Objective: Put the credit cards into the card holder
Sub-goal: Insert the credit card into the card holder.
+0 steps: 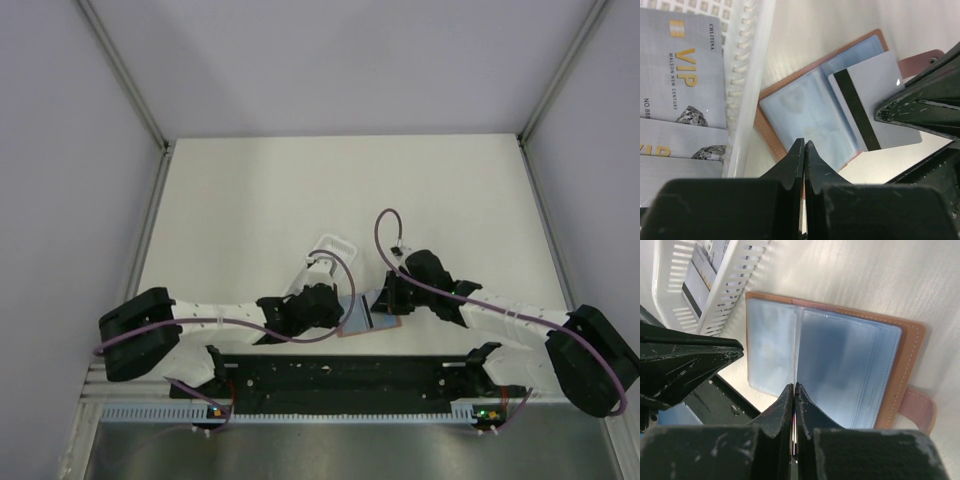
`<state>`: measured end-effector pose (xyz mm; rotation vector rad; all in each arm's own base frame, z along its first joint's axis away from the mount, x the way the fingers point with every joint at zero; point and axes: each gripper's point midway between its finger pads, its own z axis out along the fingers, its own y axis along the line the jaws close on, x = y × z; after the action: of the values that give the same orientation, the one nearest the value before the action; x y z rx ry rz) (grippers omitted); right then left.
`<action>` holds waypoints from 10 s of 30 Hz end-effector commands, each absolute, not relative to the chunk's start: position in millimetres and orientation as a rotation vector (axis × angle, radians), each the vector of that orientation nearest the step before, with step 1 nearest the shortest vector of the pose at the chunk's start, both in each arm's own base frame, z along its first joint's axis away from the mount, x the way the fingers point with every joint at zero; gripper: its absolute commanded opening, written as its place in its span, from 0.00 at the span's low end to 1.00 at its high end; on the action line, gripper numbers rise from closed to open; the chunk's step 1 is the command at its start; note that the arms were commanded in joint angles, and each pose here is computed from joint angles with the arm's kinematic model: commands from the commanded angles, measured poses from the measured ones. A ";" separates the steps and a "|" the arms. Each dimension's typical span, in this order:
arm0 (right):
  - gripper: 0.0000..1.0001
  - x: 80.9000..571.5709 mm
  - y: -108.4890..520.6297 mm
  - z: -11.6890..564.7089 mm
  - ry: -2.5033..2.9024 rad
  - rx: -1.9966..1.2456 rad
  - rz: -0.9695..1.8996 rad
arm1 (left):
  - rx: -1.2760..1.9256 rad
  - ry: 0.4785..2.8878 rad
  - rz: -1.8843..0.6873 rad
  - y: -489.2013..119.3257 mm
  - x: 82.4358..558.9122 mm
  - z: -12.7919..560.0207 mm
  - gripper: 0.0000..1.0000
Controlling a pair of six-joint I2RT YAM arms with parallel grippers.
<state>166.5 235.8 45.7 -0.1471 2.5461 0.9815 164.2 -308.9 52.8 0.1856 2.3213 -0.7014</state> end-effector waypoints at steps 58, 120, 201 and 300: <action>0.00 172.6 244.7 31.9 2.545 -0.080 1.066 | 0.160 2.391 -0.760 -306.8 169.5 30.4 0.00; 0.00 182.9 241.2 34.5 2.416 -0.105 1.088 | 0.156 2.405 -0.720 -304.7 171.8 28.2 0.00; 0.00 189.2 227.6 53.8 2.264 0.063 1.155 | 0.165 2.407 -0.720 -306.8 171.8 29.8 0.00; 0.46 170.9 241.6 33.7 2.366 0.028 1.078 | 0.163 2.385 -0.748 -309.2 172.5 36.6 0.00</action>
<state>165.2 247.8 32.9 0.0628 2.3622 1.1782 168.1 -297.1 21.7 0.1694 2.4313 -0.6858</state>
